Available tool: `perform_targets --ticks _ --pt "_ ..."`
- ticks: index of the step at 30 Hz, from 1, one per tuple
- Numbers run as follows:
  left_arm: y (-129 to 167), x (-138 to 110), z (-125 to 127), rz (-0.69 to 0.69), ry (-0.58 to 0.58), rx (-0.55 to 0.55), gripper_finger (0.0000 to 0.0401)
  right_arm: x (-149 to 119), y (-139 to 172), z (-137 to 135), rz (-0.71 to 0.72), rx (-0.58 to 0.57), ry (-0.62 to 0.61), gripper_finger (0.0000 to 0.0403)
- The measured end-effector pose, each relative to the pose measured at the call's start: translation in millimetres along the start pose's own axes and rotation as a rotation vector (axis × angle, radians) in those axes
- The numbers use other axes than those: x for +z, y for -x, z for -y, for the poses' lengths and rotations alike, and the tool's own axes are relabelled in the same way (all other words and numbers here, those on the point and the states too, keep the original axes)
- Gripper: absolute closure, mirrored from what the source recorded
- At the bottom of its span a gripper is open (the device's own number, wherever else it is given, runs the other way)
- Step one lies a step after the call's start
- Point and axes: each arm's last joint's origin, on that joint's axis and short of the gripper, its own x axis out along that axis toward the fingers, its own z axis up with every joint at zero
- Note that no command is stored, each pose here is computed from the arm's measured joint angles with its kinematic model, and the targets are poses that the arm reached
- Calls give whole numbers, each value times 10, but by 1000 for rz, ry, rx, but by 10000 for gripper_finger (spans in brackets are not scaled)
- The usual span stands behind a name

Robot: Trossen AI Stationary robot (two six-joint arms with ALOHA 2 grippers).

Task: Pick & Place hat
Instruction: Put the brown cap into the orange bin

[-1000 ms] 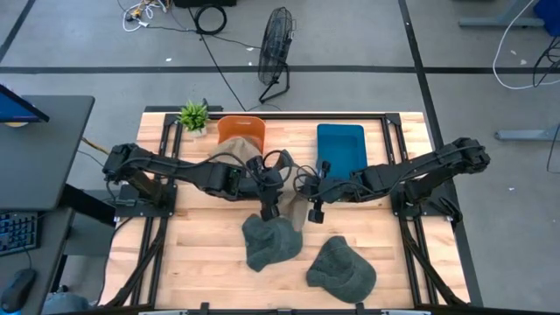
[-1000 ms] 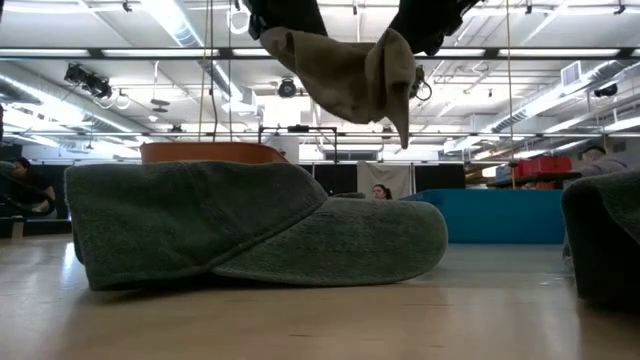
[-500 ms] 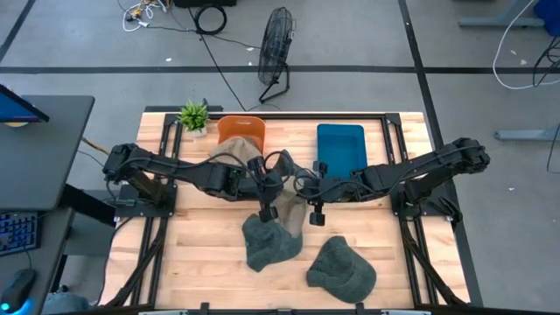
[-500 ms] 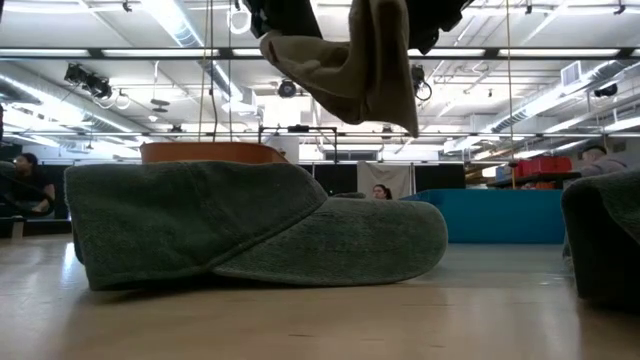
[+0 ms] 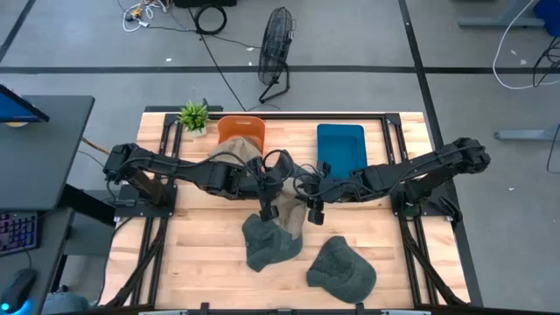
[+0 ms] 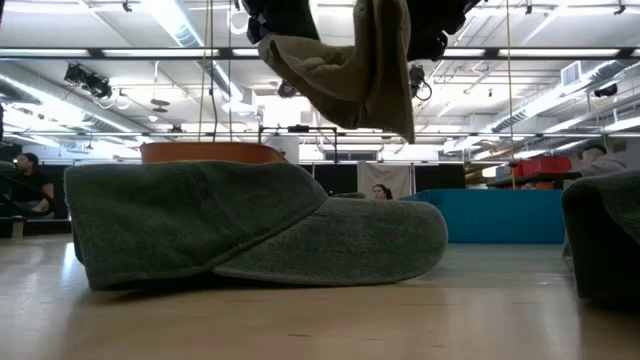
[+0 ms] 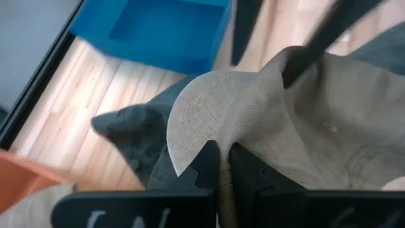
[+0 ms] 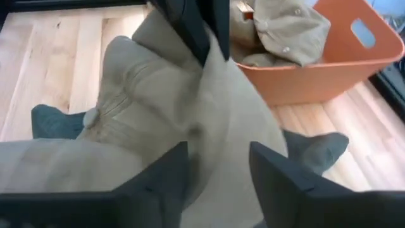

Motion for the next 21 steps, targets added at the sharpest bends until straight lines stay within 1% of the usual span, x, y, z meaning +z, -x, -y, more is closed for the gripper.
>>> perform_targets --ticks 3,6,10,12,16,21 --pt "-5 -45 -42 -41 36 49 383 -27 9 -21 -20 1 -46 200" --pt "0 -99 -67 -87 56 88 383 -57 35 -77 -30 -6 -98 177" --pt "23 -121 -86 -104 43 111 383 -95 69 -140 -32 -38 -83 161" --pt "79 -106 -110 -83 48 121 383 -111 81 -163 -38 -42 -85 158" --pt "289 -58 -219 -1 71 193 383 -156 104 -196 -61 -57 -142 161" --pt "674 -10 -485 108 127 287 383 -198 125 -226 -89 -59 -148 166"
